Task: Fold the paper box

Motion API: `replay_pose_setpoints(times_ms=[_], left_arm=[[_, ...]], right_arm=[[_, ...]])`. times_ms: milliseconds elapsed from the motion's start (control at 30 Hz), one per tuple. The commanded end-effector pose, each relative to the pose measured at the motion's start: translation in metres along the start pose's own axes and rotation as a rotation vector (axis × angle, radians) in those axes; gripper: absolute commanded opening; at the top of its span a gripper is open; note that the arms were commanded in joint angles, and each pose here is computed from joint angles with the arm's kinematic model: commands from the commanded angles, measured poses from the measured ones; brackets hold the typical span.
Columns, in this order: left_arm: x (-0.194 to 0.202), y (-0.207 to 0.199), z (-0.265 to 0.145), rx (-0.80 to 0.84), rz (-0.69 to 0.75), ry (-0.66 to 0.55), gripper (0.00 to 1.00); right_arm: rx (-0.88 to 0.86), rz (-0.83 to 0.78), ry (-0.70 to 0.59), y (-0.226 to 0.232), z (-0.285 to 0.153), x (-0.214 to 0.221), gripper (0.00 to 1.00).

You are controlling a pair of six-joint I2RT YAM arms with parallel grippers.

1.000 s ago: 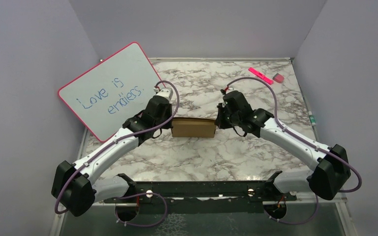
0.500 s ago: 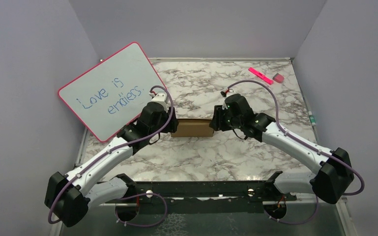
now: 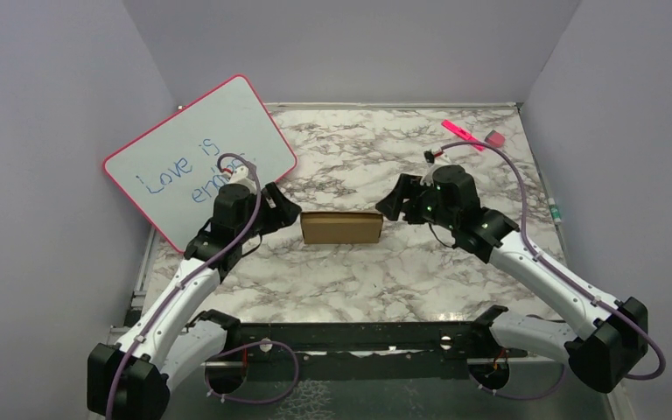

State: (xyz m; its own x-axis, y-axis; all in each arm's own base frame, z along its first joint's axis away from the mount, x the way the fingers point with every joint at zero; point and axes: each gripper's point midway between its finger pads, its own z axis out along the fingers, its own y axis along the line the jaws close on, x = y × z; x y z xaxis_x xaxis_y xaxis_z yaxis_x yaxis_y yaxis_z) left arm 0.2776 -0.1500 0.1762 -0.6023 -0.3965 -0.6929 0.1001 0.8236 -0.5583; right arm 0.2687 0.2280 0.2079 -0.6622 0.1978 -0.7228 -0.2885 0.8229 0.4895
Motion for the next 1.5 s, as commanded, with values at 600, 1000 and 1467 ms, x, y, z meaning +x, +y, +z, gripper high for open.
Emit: replay_pose_setpoints(times_ms=[600, 1000, 1467], left_arm=[[0.020, -0.010, 0.023, 0.162, -0.314, 0.023, 0.58], [0.043, 0.002, 0.026, 0.158, -0.317, 0.059, 0.35], [0.070, 0.035, 0.029, 0.052, -0.293, 0.075, 0.29]], right_arm=[[-0.132, 0.338, -0.044, -0.012, 0.023, 0.019, 0.60], [-0.184, 0.368, 0.023, -0.016, 0.033, 0.050, 0.46], [-0.215, 0.307, -0.053, -0.013, 0.014, 0.023, 0.59]])
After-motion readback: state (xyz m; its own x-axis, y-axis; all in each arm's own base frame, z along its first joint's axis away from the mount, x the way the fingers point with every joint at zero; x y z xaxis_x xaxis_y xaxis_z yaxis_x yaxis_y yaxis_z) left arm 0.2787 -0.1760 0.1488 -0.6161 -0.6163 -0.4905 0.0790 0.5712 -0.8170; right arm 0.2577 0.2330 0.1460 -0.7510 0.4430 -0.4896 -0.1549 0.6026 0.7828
